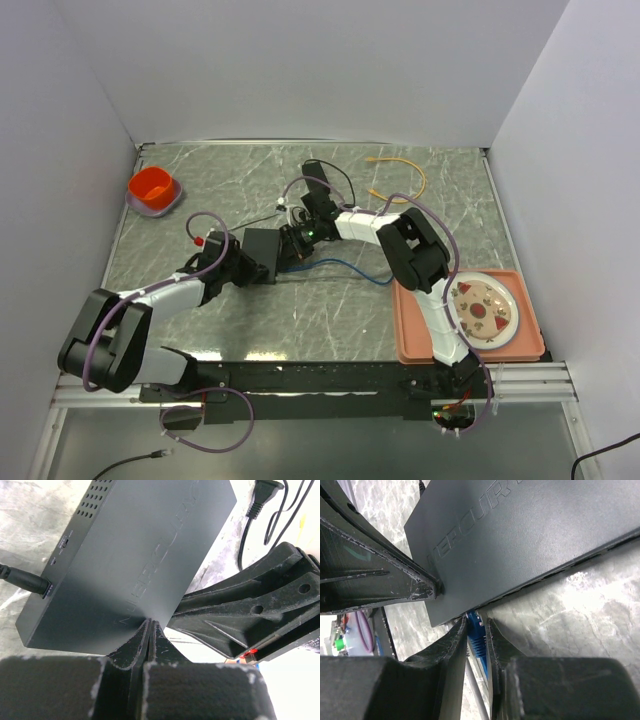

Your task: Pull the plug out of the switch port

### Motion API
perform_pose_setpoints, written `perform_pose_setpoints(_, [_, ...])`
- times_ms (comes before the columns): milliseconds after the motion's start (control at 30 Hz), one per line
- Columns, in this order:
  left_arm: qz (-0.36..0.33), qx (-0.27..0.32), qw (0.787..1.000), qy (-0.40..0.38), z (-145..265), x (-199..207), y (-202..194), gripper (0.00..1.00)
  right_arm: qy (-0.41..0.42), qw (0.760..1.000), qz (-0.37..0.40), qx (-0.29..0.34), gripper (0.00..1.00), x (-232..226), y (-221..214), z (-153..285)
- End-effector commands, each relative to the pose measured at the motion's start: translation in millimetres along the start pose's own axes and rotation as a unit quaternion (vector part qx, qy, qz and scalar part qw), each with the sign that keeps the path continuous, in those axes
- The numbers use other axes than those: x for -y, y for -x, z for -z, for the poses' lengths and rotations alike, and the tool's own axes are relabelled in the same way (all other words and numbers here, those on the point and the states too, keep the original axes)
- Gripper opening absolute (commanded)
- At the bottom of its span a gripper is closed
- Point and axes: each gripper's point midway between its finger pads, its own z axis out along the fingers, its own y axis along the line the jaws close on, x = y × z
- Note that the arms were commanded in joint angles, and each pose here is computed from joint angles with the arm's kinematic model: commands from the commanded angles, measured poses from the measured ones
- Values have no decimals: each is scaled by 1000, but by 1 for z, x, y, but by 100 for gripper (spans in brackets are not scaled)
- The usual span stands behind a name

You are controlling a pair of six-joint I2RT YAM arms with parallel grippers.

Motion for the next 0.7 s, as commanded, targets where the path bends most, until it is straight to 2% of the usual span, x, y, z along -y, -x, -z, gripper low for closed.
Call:
perform_pose_setpoints(0, [0, -30, 996, 87, -1, -50, -18, 1, -60, 996, -45, -39, 0, 34, -33, 13])
perform_pose_setpoints(500, [5, -38, 996, 85, -3, -51, -21, 1, -64, 995, -60, -40, 0, 41, -39, 24])
perform_pose_setpoints(633, [-39, -23, 998, 51, -5, -22, -15, 1, -65, 995, -62, -40, 0, 43, -38, 23])
perform_pose_setpoints(667, [-48, -26, 996, 67, -3, -26, -17, 1, -64, 995, -63, -40, 0, 43, -38, 22])
